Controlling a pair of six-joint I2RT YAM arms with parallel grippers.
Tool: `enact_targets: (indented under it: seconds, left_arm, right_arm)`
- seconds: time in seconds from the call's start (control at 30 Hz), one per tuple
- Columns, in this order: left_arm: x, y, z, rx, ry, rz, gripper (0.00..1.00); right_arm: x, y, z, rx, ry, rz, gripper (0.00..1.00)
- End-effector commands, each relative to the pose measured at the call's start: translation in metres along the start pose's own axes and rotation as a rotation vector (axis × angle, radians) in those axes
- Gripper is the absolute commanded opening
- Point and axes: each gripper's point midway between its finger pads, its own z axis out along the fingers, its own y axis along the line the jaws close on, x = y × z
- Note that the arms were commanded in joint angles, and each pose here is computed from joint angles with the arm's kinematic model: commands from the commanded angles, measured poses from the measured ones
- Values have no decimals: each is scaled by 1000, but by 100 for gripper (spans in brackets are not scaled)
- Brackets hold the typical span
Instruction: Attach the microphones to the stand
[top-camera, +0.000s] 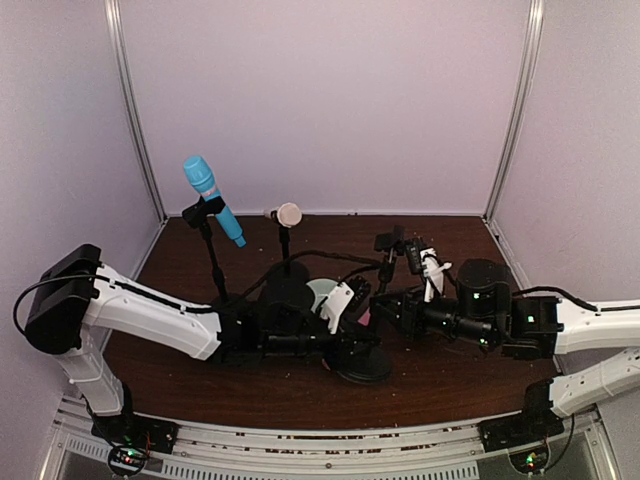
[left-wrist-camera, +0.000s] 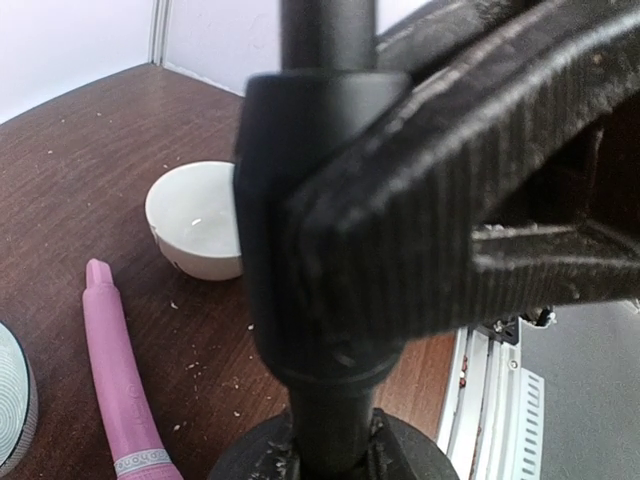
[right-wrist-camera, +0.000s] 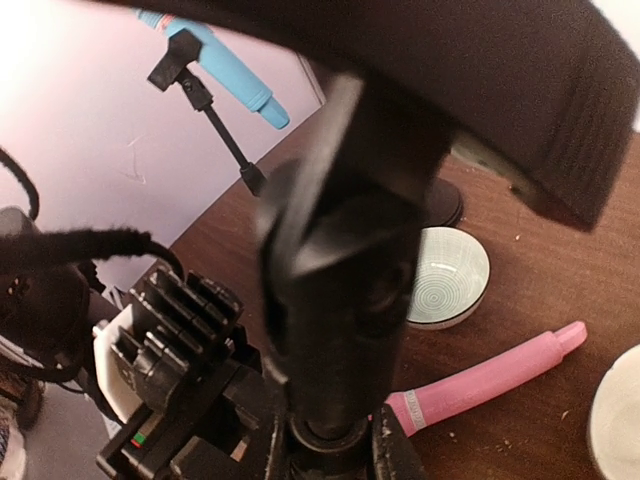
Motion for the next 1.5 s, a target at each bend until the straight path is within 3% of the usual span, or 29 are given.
enact_targets:
  seconds: [0.0, 0.4, 0.5, 0.6, 0.67, 0.77, 0.9, 1.07, 1.2, 1.47]
  left_arm:
    - [-54, -32, -20, 130, -203, 64, 0]
    - [-38, -55, -55, 460, -246, 155, 0]
    - [-39, -60, -63, 514, -260, 144, 0]
    - [-40, -61, -61, 524, -252, 135, 0]
    - [-42, -60, -61, 517, -254, 130, 0]
    - [-46, -55, -58, 473, -259, 117, 0]
    - [-54, -38, -56, 351, -269, 94, 0]
    - [-59, 3, -49, 40, -273, 36, 0]
    - [-57, 17, -45, -115, -249, 19, 0]
    - [-52, 21, -46, -211, -241, 31, 0]
  right_arm:
    - [-5, 19, -2, -113, -32, -38, 0]
    - [14, 55, -51, -429, -27, -369, 2]
    - [15, 51, -58, -414, -32, -421, 4]
    - [12, 41, -60, -358, -50, -455, 14]
    - [5, 31, -59, -295, -73, -443, 37]
    - [0, 13, -53, -180, -83, -389, 55]
    - [8, 7, -49, -164, -49, -316, 64]
    - [0, -3, -41, -78, -91, -142, 63]
    - [-13, -5, -30, -11, -134, -68, 62]
    - [-29, 21, 2, -13, -97, -102, 60]
